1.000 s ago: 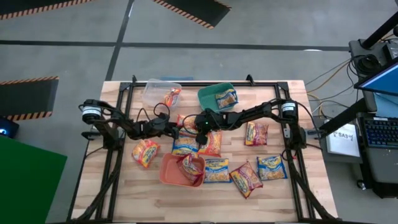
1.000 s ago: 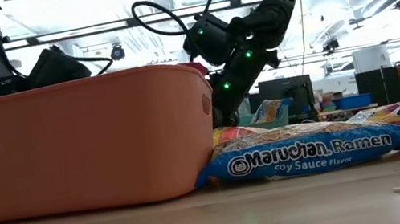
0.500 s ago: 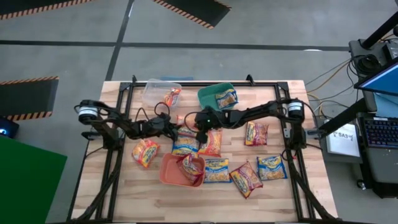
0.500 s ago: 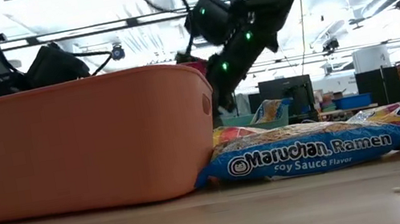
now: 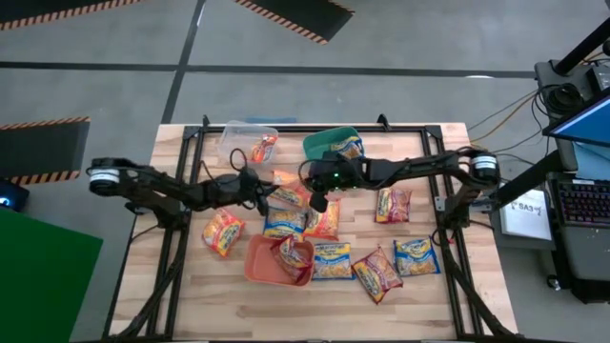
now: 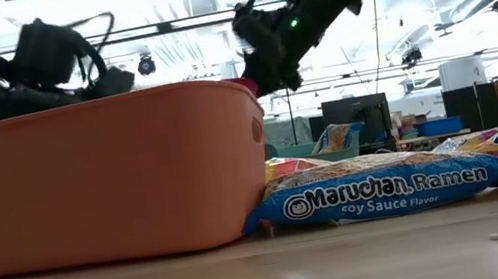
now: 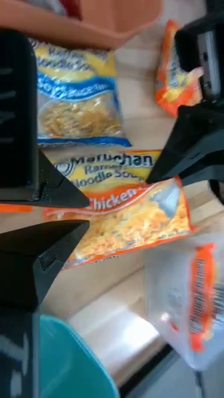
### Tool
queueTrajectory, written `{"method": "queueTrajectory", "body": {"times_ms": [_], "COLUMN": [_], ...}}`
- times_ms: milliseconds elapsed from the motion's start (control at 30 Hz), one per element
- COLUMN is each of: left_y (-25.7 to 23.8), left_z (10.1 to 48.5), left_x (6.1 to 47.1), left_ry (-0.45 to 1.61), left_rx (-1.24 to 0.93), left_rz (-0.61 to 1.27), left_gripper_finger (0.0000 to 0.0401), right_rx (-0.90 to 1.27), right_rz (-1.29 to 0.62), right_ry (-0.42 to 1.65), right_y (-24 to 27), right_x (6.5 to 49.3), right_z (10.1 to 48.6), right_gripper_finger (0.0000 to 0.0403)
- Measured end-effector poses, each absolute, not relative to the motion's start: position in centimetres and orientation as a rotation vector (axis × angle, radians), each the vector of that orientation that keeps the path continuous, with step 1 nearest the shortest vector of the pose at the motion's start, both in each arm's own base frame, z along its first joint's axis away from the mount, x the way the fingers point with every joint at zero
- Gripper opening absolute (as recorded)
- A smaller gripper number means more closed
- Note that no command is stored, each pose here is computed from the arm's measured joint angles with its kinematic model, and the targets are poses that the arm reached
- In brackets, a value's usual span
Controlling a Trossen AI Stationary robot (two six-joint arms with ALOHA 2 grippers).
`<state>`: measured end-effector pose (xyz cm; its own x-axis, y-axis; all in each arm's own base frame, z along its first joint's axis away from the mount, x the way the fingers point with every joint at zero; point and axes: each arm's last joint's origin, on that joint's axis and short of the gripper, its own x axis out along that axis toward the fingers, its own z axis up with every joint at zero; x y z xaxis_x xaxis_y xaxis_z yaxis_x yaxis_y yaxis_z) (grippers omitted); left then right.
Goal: Sort Maruchan noodles
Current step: Put the orange noodle pack into the transparent bin
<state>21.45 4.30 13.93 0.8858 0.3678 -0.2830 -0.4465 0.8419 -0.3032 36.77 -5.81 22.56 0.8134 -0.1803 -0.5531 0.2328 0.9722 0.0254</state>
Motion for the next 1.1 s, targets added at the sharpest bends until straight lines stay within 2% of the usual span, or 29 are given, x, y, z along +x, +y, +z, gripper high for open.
{"method": "queueTrajectory", "body": {"times_ms": [267, 567, 700, 867, 1100], "left_y": [4.0, 4.4, 5.5, 7.3, 11.2], "left_z": [16.9, 21.2, 24.4, 28.8, 31.6], "left_x": [20.4, 19.3, 19.0, 18.2, 16.9], "left_ry": [0.140, 0.058, 0.204, 0.488, 0.776], "left_rx": [-0.268, -0.125, 0.003, 0.131, 0.109], "left_rz": [0.388, 0.405, 0.550, 0.741, 0.908], "left_gripper_finger": [0.0001, 0.0001, 0.0001, 0.0001, 0.0001], "right_rx": [0.068, 0.036, -0.009, -0.030, -0.019], "right_rz": [-0.241, -0.253, -0.253, -0.270, -0.282], "right_ry": [0.509, 0.525, 0.531, 0.521, 0.573], "right_y": [-5.5, -6.1, -6.5, -7.2, -7.6], "right_x": [33.9, 32.9, 32.7, 32.2, 31.6], "right_z": [24.0, 23.3, 23.4, 24.1, 23.9], "right_gripper_finger": [0.0033, 0.0033, 0.0033, 0.0033, 0.0033]}}
